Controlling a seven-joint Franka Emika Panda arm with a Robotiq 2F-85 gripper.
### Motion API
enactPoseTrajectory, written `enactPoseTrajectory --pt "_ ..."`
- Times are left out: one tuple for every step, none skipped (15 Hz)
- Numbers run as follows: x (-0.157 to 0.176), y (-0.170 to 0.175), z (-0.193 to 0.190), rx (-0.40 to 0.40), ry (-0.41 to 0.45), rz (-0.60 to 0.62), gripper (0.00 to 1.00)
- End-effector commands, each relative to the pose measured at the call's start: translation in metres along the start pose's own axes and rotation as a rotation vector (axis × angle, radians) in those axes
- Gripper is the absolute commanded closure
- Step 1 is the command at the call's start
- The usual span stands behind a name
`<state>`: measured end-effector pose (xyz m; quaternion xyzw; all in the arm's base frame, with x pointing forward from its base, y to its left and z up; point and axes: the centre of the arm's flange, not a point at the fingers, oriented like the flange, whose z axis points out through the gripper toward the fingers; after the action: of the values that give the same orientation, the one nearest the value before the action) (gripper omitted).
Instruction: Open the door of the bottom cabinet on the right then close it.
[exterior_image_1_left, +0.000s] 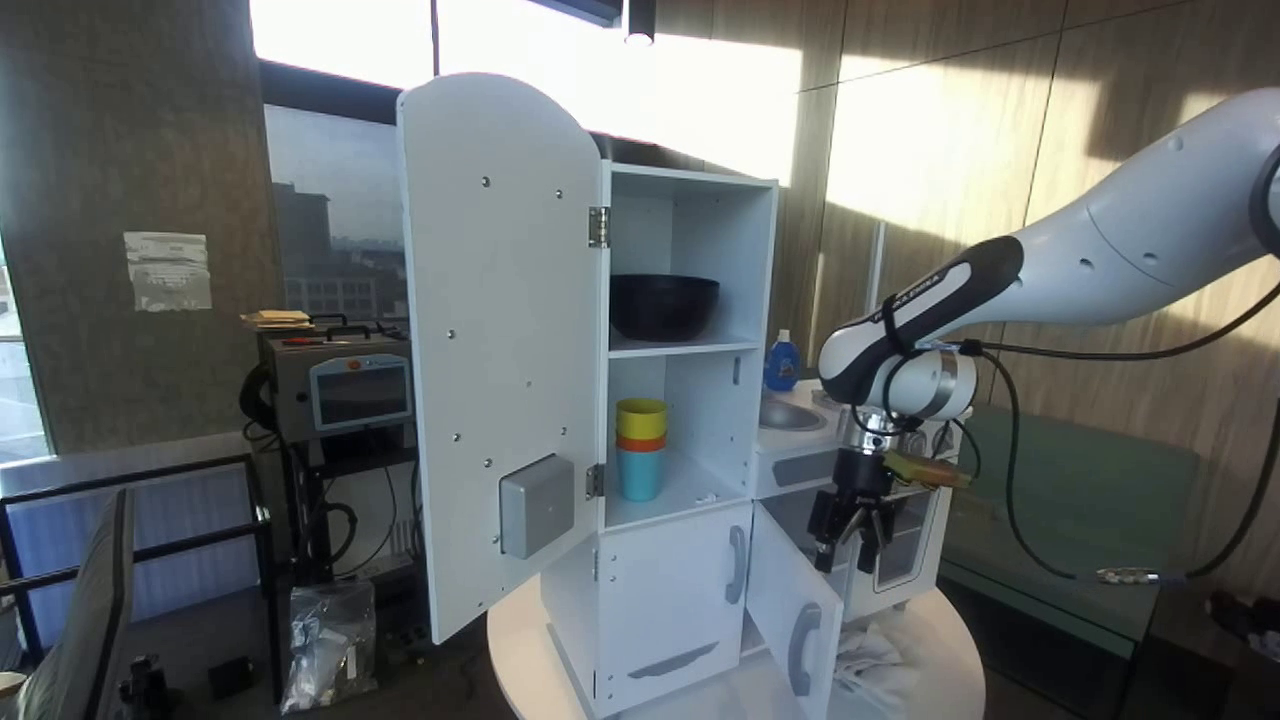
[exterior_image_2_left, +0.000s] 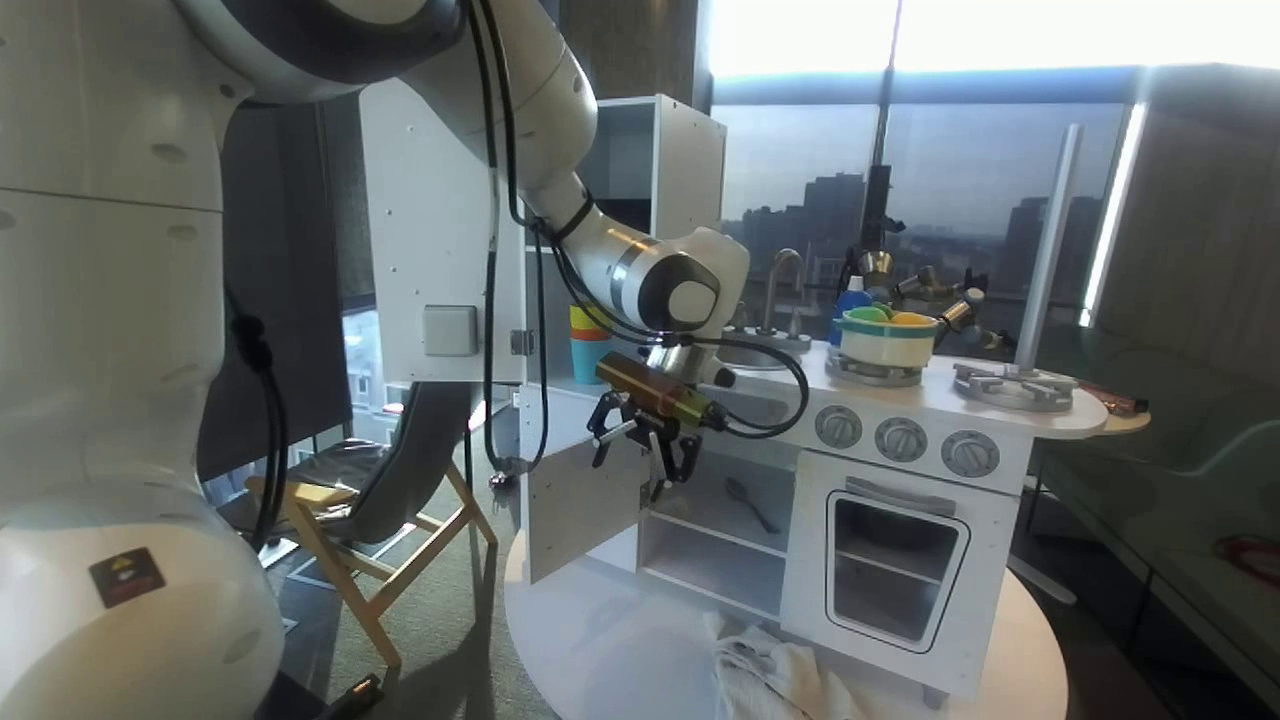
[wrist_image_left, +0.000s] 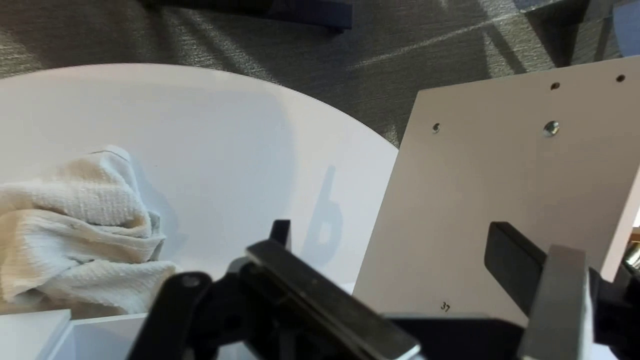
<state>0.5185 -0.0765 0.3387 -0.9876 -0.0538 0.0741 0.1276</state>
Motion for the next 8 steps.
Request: enactPoseTrajectory --pt "-0.025 0.012 -0.042 -0.038 0.023 0.008 0.0" --pt "-0.027 0.017 -0.051 -0.053 0.04 0.01 0.0" --pt "-0.028 0.021 -0.06 -0.075 0.062 0.016 0.0" --pt "-0.028 0.025 -0.071 -0.094 0.09 0.009 0.0" --pt "-0.029 0.027 -0.08 -0.109 0.106 0.008 0.0" --pt "-0.029 0.03 -0.088 -0.122 0.127 0.001 0.0" --pt "-0.028 0.031 -0.093 -0.135 0.15 -0.018 0.0" --pt "-0.029 0.033 -0.099 -0.141 0.167 -0.038 0.0"
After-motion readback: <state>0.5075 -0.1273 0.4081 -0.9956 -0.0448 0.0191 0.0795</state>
